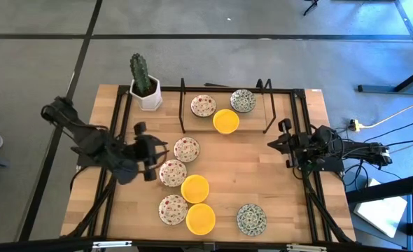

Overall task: Pick & Place Mini bowls
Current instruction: Stack the green patterned bowl on the green patterned bowls on the shelf

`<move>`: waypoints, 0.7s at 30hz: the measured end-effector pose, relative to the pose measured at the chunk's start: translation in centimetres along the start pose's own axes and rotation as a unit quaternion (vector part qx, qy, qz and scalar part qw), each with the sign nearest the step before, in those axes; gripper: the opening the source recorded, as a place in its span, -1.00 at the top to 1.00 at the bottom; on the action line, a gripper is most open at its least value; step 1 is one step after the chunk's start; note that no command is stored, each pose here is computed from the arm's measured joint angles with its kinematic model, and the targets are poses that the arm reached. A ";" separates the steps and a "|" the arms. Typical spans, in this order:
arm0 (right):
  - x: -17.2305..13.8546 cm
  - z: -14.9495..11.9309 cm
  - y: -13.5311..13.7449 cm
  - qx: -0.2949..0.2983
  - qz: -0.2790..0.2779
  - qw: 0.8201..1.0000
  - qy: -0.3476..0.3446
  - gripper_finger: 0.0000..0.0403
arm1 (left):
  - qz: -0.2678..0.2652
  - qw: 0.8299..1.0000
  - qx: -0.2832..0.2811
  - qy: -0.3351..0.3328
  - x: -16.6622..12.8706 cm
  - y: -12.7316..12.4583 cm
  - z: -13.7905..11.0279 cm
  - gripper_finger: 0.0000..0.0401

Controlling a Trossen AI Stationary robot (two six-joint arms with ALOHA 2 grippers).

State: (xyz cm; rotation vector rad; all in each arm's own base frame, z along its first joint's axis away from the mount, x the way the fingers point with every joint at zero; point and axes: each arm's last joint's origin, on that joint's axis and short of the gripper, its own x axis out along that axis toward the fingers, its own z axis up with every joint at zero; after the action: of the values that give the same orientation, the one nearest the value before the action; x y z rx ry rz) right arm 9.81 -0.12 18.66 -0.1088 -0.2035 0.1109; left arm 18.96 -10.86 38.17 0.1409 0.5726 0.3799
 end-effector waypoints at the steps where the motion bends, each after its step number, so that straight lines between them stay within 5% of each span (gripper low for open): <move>1: 0.0 0.0 0.0 0.001 0.001 1.000 0.000 0.94 | 0.000 1.000 0.004 0.016 0.3 -0.1 0.2 0.42; 6: 0.0 0.0 0.0 0.008 0.001 1.000 0.000 0.94 | -0.020 0.992 0.001 0.122 2.4 -0.9 -0.1 0.22; 12: 0.0 0.0 0.0 0.010 0.001 1.000 0.000 0.94 | -0.026 0.959 0.056 0.278 5.7 -2.4 -2.0 0.07; 21: 0.0 -0.1 0.0 0.011 0.001 1.000 0.005 0.94 | -0.113 0.916 0.124 0.363 9.7 -8.2 -4.3 0.07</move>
State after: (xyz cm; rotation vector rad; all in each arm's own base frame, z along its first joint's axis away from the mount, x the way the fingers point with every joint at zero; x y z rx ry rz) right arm 9.83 -0.12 18.57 -0.0880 -0.1928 0.1145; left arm 26.61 -14.60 27.79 0.1748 1.3644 0.1177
